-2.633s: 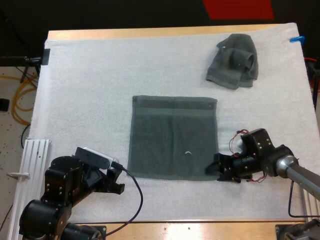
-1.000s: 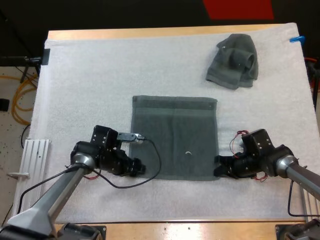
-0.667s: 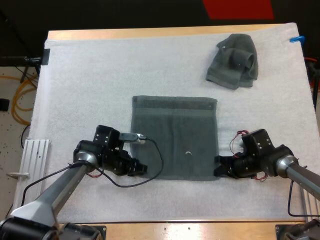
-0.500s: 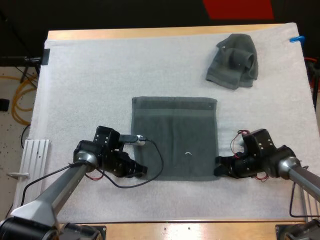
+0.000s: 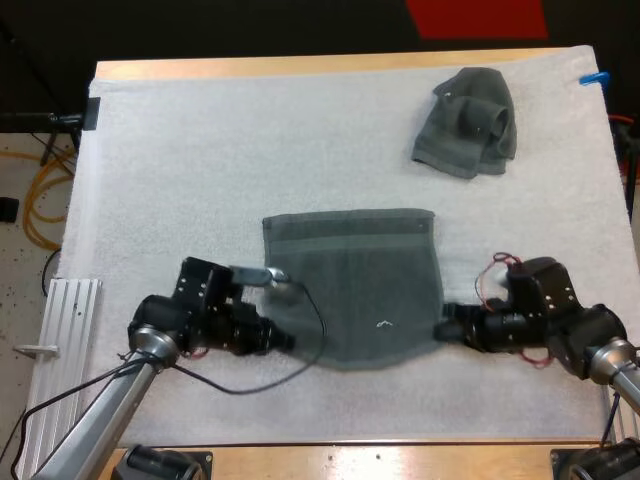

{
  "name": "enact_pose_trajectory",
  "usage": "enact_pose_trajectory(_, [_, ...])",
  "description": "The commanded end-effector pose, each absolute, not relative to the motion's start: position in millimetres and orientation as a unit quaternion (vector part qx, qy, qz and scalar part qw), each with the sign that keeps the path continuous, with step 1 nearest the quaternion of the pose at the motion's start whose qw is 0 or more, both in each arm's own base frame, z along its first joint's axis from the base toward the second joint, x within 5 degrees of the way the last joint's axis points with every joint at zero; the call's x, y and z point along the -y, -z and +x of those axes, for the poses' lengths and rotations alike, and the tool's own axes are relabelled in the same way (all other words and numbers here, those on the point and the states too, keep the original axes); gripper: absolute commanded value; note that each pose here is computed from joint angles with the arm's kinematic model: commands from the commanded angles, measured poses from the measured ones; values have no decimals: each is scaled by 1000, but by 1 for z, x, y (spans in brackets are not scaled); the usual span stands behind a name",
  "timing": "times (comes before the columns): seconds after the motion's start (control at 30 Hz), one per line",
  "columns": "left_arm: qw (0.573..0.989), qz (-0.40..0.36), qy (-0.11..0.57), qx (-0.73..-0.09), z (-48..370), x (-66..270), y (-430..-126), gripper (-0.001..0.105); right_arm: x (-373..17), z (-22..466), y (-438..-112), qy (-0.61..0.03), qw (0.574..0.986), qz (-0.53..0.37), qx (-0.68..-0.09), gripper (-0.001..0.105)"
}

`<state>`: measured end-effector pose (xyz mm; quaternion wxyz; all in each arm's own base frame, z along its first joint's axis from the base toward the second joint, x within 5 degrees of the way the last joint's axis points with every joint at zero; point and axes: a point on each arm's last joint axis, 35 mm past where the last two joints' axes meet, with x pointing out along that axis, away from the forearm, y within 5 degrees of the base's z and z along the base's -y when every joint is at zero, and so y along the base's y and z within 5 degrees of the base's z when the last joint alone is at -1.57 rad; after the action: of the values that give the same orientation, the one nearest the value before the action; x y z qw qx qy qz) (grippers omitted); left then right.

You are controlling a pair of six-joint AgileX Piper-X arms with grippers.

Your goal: Pick towel from pile fold and stack

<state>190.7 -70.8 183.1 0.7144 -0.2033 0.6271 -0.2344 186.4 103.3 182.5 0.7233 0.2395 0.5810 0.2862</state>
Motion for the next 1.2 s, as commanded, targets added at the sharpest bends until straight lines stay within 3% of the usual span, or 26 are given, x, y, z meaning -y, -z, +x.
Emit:
enact_pose_trajectory(0.0, [727, -232, 238, -601, 200, 68, -185, 0, -109, 199, -186, -294, 741, 269, -540, 0])
enact_pose_trajectory(0.23, [735, -341, 253, -528, 237, 45, -178, 0, -128, 247, -174, -264, 753, 360, -484, 0])
enact_pose_trajectory(0.5, [714, -408, 257, -508, 263, 28, -150, 0, -143, 292, -165, -216, 786, 363, -451, 0])
enact_pose_trajectory(0.73, [719, -410, 262, -496, 278, 28, -145, 0, -140, 297, -159, -146, 815, 356, -434, 0])
enact_pose_trajectory(1.17, [748, -393, 273, -460, 297, 27, -159, 0, -136, 300, -159, -103, 837, 345, -411, 0])
